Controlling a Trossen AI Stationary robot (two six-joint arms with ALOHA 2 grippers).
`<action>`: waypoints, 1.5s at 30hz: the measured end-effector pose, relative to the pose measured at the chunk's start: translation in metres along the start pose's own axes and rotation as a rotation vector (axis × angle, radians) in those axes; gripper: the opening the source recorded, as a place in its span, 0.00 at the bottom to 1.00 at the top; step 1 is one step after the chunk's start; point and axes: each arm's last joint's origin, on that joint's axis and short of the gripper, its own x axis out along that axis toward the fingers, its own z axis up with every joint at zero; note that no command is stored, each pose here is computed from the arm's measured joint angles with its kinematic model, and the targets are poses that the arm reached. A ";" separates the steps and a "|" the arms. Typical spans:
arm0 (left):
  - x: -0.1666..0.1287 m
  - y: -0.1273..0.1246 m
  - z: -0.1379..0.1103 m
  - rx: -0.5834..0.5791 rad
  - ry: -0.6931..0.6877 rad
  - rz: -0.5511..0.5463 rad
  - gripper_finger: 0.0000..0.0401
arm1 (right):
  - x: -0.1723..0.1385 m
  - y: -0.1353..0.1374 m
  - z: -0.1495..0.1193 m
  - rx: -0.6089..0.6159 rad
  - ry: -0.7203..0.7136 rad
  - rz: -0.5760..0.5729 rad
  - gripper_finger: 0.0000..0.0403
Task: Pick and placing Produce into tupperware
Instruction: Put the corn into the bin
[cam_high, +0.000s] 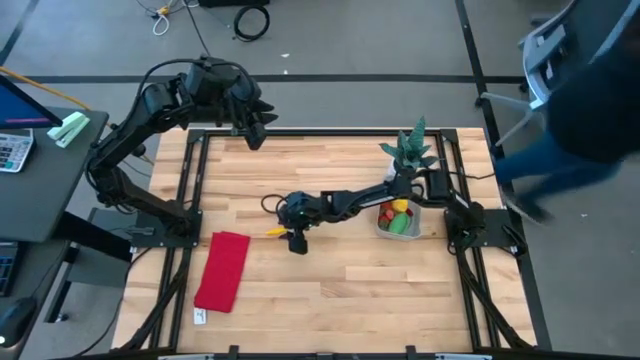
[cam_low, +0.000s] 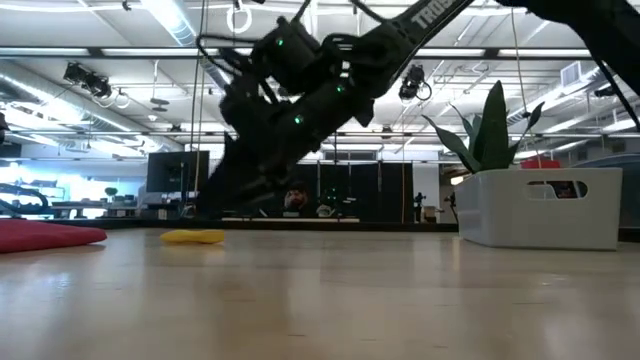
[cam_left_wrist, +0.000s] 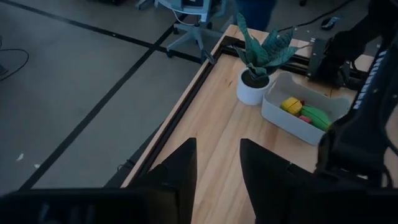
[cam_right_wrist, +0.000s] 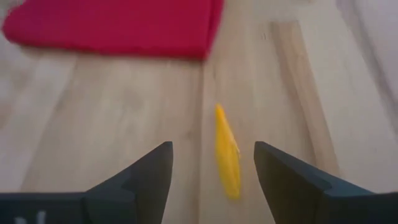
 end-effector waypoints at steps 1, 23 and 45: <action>0.000 0.000 0.000 0.001 0.000 0.000 0.32 | 0.002 -0.003 -0.003 0.018 0.019 0.005 0.58; 0.000 0.000 0.000 0.043 -0.001 0.000 0.30 | 0.022 -0.018 -0.027 0.054 0.070 0.011 0.32; 0.000 0.000 0.000 0.004 0.000 0.000 0.28 | -0.222 0.017 0.052 0.084 0.284 -0.604 0.01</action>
